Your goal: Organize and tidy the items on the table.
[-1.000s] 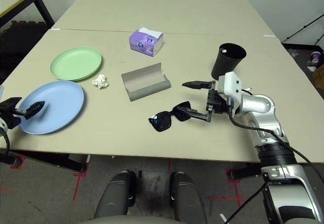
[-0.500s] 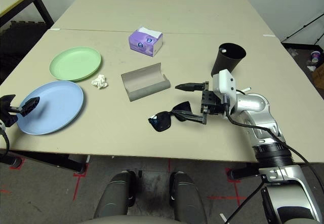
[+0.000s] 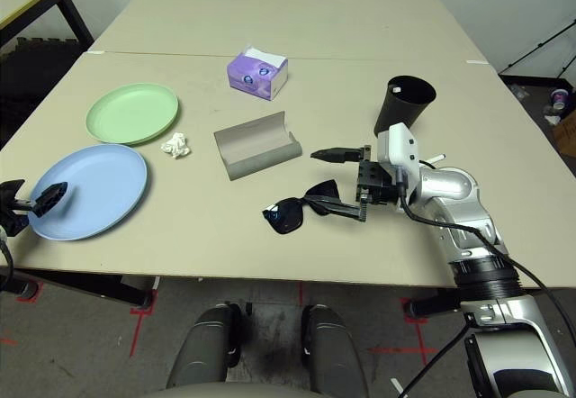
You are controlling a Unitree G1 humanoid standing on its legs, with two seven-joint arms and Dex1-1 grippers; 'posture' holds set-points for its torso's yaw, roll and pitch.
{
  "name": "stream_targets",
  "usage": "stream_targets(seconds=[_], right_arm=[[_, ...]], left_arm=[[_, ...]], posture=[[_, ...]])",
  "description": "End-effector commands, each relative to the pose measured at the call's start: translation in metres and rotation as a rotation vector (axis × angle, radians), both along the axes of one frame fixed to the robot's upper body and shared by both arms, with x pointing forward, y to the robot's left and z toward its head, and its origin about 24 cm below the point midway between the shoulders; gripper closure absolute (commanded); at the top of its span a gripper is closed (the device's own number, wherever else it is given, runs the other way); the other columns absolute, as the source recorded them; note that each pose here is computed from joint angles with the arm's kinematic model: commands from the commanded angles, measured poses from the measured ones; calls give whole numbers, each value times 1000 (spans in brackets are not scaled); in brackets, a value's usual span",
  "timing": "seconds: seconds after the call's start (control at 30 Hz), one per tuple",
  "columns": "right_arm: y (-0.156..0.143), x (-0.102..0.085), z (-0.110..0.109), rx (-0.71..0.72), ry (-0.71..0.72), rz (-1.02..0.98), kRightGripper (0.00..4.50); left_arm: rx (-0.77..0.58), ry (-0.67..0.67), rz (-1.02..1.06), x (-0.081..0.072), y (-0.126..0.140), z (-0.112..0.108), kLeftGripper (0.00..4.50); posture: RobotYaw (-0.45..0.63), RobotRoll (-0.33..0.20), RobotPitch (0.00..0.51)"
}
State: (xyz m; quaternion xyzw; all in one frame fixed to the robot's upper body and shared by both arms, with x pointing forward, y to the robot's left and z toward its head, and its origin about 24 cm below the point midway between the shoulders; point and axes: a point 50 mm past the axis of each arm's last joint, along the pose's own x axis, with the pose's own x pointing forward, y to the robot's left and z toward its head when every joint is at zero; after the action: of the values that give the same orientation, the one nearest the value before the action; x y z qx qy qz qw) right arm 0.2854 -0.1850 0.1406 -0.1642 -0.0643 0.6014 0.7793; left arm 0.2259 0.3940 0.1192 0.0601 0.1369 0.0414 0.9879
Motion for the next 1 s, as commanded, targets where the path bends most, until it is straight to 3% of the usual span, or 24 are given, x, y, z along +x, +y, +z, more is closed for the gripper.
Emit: stream_targets(seconds=[0.03, 0.2, 0.3, 0.63, 1.0], right_arm=[[2, -3, 1, -10, -10, 5, 0], [2, -3, 1, -12, -14, 3, 0], [2, -3, 1, -14, -16, 1, 0], [1, -2, 2, -21, -31, -3, 0], [1, -2, 1, -25, -38, -8, 0]], left_arm=[[-55, 11, 44, -4, 5, -9, 40], [-84, 11, 67, -5, 8, -13, 40], [-104, 12, 73, -6, 8, -15, 628], [-168, 46, 50, -8, 5, -23, 4421], [-276, 41, 26, -15, 0, -21, 4468]], posture=[[32, 0, 112], [30, 0, 112], [30, 0, 112], [25, 0, 109], [24, 0, 107]])
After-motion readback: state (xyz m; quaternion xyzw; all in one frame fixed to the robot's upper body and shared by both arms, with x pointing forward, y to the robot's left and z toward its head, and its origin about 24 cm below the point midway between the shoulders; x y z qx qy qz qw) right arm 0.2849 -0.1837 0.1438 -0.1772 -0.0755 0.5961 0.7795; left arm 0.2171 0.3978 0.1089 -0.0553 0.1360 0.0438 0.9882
